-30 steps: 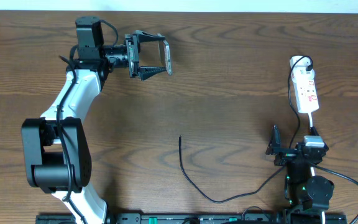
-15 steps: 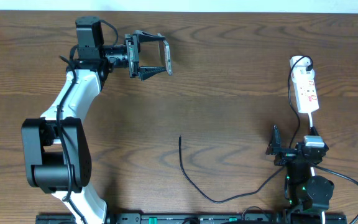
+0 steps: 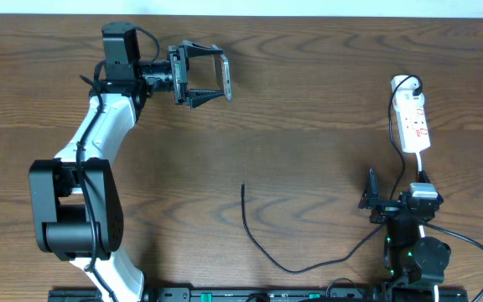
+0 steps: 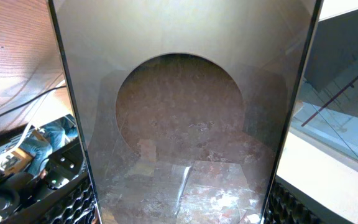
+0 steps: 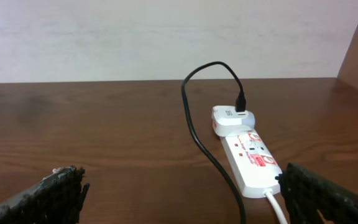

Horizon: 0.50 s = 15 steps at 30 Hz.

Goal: Plug charger to phone and switch on socket
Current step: 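Carry the upright phone toward the table center with the left gripper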

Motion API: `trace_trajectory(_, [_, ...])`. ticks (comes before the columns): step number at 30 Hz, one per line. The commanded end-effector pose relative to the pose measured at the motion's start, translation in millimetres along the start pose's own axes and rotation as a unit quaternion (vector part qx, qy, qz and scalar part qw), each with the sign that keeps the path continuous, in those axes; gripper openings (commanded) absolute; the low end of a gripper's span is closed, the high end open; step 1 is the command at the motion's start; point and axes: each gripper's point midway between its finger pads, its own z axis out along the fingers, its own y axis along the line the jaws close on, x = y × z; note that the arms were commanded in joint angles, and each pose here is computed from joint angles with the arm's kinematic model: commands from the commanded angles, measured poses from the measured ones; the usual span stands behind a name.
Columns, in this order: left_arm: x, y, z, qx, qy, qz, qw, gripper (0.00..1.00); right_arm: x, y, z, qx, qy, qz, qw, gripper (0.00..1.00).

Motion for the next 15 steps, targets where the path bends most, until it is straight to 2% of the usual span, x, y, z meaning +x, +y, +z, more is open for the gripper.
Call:
trace_trajectory(1, [13, -13, -2, 0.003, 0.01, 0.037, 0.999, 0.07, 0, -2, 0, 0.006, 0.0, 0.005, 1.0, 0.99])
trace_trajectory(15, [0, -20, -21, 0.02, -0.019, 0.054, 0.998, 0.07, 0, -2, 0, 0.006, 0.0, 0.005, 1.0, 0.99])
